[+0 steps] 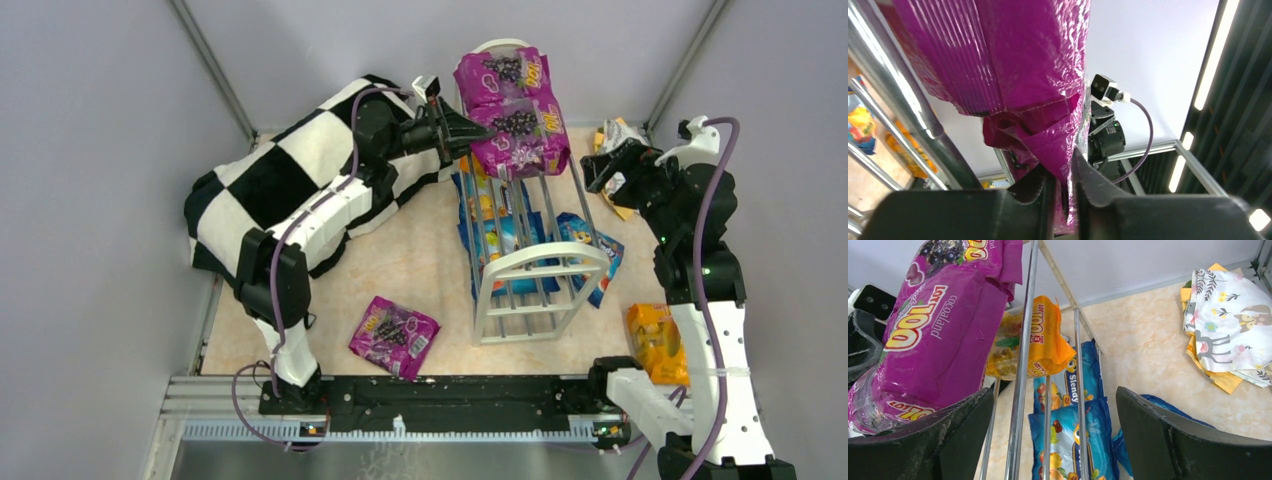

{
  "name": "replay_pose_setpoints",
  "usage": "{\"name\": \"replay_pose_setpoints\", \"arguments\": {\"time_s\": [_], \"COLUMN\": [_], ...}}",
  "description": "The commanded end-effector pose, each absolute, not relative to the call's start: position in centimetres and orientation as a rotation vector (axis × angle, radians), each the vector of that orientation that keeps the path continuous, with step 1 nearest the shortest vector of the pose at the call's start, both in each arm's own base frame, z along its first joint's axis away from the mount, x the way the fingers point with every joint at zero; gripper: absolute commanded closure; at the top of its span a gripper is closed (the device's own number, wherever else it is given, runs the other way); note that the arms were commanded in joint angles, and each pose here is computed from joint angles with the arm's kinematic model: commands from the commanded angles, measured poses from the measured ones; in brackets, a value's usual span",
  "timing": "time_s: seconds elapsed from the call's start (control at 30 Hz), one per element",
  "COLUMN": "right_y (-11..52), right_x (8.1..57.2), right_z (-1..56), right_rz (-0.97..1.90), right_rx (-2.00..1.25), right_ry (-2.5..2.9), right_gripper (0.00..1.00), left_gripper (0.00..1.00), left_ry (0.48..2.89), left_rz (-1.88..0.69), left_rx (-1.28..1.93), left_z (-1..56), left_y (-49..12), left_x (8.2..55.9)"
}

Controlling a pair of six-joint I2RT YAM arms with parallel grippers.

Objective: Place and organize the candy bags onto the shelf

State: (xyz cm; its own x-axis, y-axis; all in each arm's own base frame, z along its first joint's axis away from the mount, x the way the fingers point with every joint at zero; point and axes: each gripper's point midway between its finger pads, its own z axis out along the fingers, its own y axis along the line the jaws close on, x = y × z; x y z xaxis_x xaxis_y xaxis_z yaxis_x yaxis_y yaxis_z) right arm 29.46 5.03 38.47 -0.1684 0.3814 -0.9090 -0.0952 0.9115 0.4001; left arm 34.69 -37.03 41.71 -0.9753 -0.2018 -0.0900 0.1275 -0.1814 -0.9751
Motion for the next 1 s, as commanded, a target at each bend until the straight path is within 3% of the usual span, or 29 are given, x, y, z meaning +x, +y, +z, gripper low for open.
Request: {"name": "replay_pose_setpoints", "arguments": {"time_s": [0.0, 0.1, 0.23, 0.33, 0.37, 0.53, 0.83, 0.97], "right_y": [5.0, 5.0, 4.9, 4.9, 5.0, 4.9, 5.1, 5.1], "right_x": [29.2, 29.3, 29.2, 29.2, 29.2, 29.3, 29.6, 29.9], "right_z": [39.3, 39.3, 39.4, 39.5, 39.5, 39.4, 39.3, 39.0], "right_rz": [0.415, 0.414, 0.411, 0.411, 0.412, 0.410, 0.418, 0.417], "right_rx": [0.203, 0.204, 0.202, 0.202, 0.201, 0.201, 0.203, 0.207], "right_ry": [1.658, 1.659, 1.658, 1.657, 1.658, 1.660, 1.672, 1.698], "right_gripper": [0.08, 0.08, 0.08, 0.08, 0.08, 0.08, 0.08, 0.09], "left_gripper": [0.68, 0.47, 0.32, 0.05, 0.02, 0.02, 0.02, 0.02], "left_ry": [1.716, 1.715, 1.713, 1.700, 1.708, 1.764, 2.257, 2.363], "left_rz": [-2.208, -2.146, -2.007, -1.880, -1.827, -1.487, -1.100, -1.056], "left_rx": [-0.048, -0.007, 0.054, 0.134, 0.149, 0.274, 0.226, 0.191], "left_z": [44.6, 44.8, 44.9, 45.3, 45.1, 42.1, 24.1, 20.3], "left_y": [-35.4, -34.8, -33.2, -31.4, -30.7, -27.1, -20.9, -19.2], "left_x": [36.1, 36.0, 35.8, 35.2, 34.9, 32.8, 25.4, 21.8]}}
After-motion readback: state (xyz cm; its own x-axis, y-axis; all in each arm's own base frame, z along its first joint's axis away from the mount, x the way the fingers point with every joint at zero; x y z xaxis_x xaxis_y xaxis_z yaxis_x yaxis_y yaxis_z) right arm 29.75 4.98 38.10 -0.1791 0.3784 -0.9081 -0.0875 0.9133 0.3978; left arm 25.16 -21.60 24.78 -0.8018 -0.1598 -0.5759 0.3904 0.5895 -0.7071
